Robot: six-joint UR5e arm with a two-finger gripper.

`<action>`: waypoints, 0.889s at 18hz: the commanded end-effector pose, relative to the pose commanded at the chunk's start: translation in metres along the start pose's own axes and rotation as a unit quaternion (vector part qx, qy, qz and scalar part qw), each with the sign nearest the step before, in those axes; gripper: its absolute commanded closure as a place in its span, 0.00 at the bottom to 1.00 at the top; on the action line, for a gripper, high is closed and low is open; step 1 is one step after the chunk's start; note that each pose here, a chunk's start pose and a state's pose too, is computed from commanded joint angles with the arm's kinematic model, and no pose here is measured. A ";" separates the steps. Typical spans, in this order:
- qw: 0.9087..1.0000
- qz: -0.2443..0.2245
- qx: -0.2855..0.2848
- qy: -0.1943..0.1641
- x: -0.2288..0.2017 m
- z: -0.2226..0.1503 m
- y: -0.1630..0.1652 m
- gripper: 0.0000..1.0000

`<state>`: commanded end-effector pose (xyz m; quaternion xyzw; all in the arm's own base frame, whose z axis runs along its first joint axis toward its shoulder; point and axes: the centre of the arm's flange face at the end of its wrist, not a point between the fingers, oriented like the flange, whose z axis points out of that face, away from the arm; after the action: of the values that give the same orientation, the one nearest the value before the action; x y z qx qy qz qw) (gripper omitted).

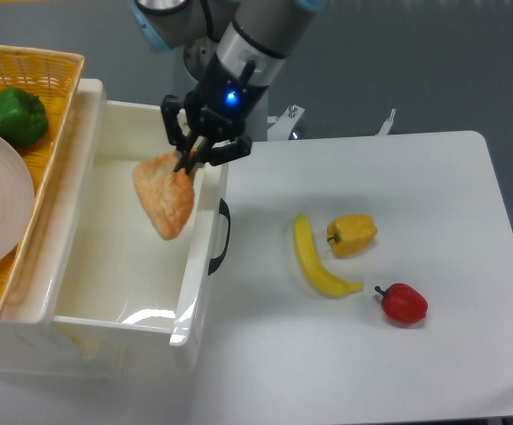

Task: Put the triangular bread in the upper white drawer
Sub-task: 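Carry the bread over the open white drawer and lower it, then open the gripper to release the bread into the drawer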

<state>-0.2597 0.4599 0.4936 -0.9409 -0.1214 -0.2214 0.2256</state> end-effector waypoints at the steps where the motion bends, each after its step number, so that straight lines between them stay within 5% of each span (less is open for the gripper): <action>1: 1.000 -0.001 -0.004 0.004 0.000 0.005 -0.001 0.84; 4: 1.000 0.009 -0.012 0.011 0.008 0.017 -0.003 0.82; 10: 0.999 0.016 -0.028 0.021 0.011 0.038 -0.006 0.62; 11: 0.999 0.018 -0.030 0.022 0.013 0.040 -0.006 0.54; 12: 0.999 0.024 -0.031 0.022 0.014 0.041 -0.007 0.26; 16: 0.999 0.028 -0.033 0.024 0.018 0.044 -0.007 0.16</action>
<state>-0.2301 0.4897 0.4695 -0.9455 -0.0819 -0.2409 0.2033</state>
